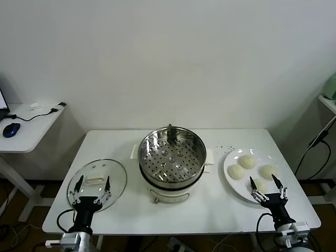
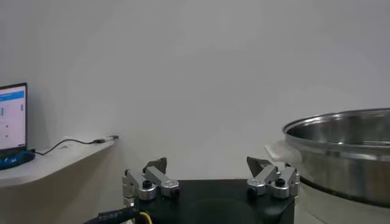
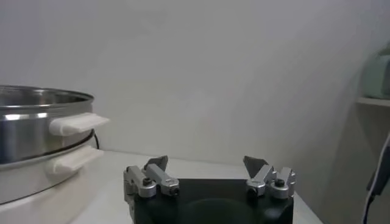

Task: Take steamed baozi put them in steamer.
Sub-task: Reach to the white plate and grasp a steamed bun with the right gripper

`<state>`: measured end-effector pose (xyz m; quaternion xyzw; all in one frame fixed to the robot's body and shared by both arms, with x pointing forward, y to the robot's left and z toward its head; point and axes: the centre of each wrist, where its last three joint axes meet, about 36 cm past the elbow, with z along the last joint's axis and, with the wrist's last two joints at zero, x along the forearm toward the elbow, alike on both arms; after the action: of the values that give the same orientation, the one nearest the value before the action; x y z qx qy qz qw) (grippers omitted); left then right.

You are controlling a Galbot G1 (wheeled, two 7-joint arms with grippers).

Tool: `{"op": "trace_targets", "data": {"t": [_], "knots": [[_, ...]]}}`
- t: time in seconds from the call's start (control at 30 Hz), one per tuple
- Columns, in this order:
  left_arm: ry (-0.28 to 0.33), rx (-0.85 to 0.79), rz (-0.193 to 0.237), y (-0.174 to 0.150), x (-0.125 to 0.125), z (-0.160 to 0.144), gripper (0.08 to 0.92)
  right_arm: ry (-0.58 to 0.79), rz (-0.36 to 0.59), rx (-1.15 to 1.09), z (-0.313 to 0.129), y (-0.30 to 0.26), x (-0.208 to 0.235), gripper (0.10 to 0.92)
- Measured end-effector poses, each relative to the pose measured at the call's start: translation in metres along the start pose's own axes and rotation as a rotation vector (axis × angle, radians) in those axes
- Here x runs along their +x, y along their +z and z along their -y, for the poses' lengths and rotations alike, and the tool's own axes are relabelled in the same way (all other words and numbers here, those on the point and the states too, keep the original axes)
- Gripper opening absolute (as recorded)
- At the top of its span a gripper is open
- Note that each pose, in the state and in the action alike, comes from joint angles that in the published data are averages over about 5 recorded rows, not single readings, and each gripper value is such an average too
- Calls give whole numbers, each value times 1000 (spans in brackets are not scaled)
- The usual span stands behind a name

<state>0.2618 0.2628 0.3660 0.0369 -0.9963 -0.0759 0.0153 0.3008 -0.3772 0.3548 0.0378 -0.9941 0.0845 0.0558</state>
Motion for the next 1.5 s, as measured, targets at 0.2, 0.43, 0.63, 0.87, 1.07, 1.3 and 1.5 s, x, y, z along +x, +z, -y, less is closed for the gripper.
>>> {"op": "trace_targets", "data": {"t": [0.2,0.43,0.63,0.87,1.07,1.3,1.5], "knots": [[0,-3,-7,3,1,0,823,-127,-90,159,33,-19,-18,823],[2,-4,-13,6,6,2,823,-365,-239,434,91,-57,-67,823],[-6,-7,-27,12,12,5,823,-568,-348,668,130,-95,-132,823],[-16,-6,-35,17,16,8,823,-753,-478,884,149,-132,-211,823],[-25,-7,-36,17,15,6,823,-851,-600,1008,157,-150,-267,823],[-31,-8,-51,20,13,4,823,-910,-710,1080,157,-155,-321,823],[-31,-13,-51,18,7,3,823,-948,-784,1111,147,-151,-355,823]]}}
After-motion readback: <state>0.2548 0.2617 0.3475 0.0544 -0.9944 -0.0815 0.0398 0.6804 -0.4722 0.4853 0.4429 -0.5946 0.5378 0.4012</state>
